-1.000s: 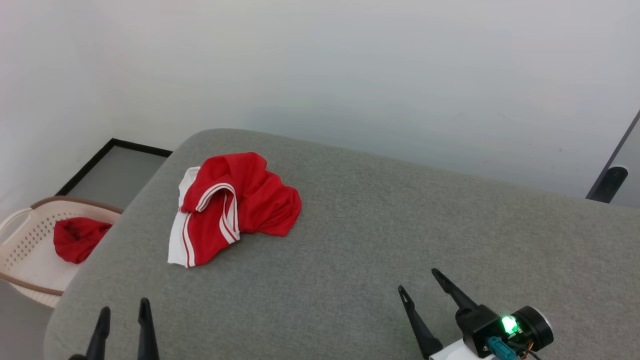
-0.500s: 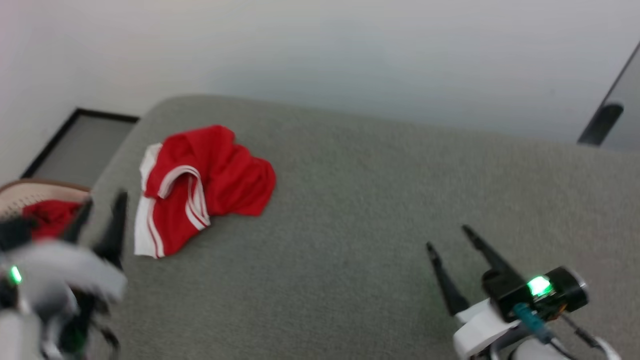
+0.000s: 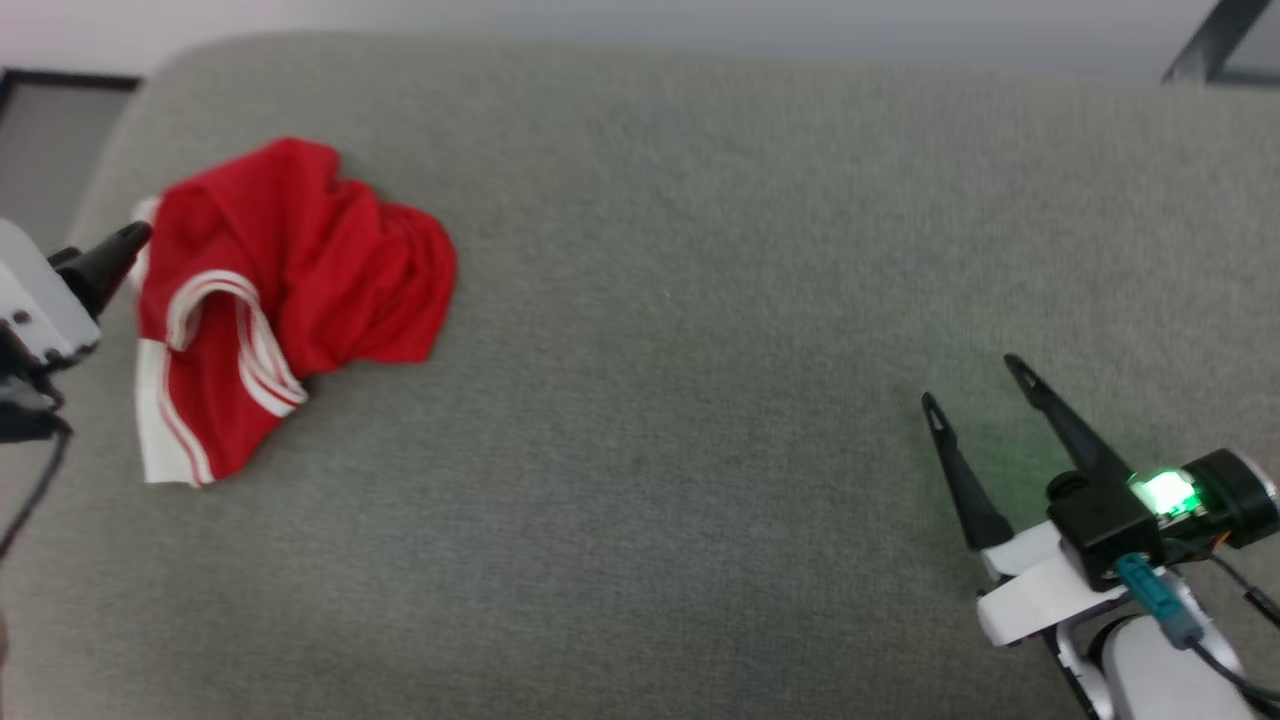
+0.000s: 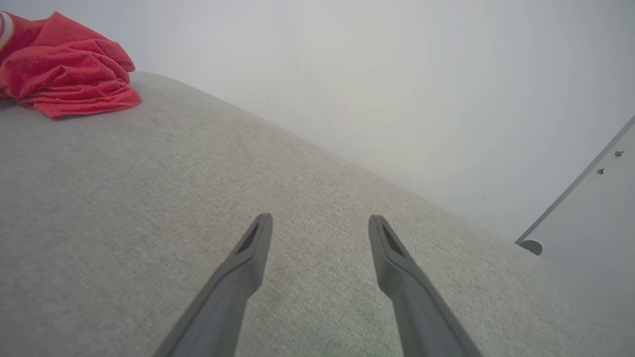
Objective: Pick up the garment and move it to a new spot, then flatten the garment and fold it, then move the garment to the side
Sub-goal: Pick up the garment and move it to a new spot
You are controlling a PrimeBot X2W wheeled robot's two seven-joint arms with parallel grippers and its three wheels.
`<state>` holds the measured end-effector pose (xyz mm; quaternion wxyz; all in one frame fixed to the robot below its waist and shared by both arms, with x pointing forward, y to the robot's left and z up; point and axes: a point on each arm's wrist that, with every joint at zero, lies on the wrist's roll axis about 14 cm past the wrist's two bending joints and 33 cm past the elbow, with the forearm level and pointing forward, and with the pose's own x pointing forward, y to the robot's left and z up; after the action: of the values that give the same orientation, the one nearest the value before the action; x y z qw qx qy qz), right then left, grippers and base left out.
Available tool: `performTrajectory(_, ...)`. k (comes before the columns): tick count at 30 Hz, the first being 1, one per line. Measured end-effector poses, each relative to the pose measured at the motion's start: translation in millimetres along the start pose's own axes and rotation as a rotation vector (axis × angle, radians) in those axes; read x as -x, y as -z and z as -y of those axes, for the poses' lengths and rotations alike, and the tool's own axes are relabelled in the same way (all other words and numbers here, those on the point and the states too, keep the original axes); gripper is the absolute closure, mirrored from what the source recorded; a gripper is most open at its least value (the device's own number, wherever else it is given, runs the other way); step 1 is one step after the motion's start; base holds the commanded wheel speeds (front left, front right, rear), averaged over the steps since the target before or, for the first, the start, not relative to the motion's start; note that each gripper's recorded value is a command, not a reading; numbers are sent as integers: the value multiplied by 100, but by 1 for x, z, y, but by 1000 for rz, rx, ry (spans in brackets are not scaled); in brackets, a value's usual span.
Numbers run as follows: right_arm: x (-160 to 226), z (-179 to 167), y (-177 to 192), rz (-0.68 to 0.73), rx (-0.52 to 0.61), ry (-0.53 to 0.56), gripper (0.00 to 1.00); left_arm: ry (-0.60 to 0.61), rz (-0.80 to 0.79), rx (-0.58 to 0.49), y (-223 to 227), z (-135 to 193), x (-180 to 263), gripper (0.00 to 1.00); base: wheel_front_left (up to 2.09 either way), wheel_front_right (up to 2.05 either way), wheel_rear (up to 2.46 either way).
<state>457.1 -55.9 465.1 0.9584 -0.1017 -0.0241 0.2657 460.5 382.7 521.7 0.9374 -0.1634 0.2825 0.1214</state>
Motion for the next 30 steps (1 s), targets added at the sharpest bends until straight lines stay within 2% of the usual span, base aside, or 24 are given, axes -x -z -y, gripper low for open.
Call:
performTrajectory(11, 1, 23, 39, -92, -46, 48, 0, -65, -423, 29, 94, 5, -74, 0, 0, 0, 0)
performTrajectory(20, 1, 29, 57, -138, -64, 59, 0, -98, -507, 53, 117, 4, -100, 0, 0, 0, 0)
performTrajectory(21, 1, 29, 57, -137, -64, 60, 0, -100, -508, 59, 117, 5, -101, 7, 0, 0, 0)
performTrajectory(22, 1, 29, 56, -136, -64, 60, 0, -104, -505, 62, 117, 4, -101, 57, 0, 0, 0)
performTrajectory(23, 1, 29, 54, -134, -64, 60, 0, -109, -490, 59, 115, 3, -101, 100, 0, 0, 0)
performTrajectory(30, 3, 27, 41, -111, -73, 68, 0, -111, -337, 5, 75, 1, -94, 100, 0, 0, 0)
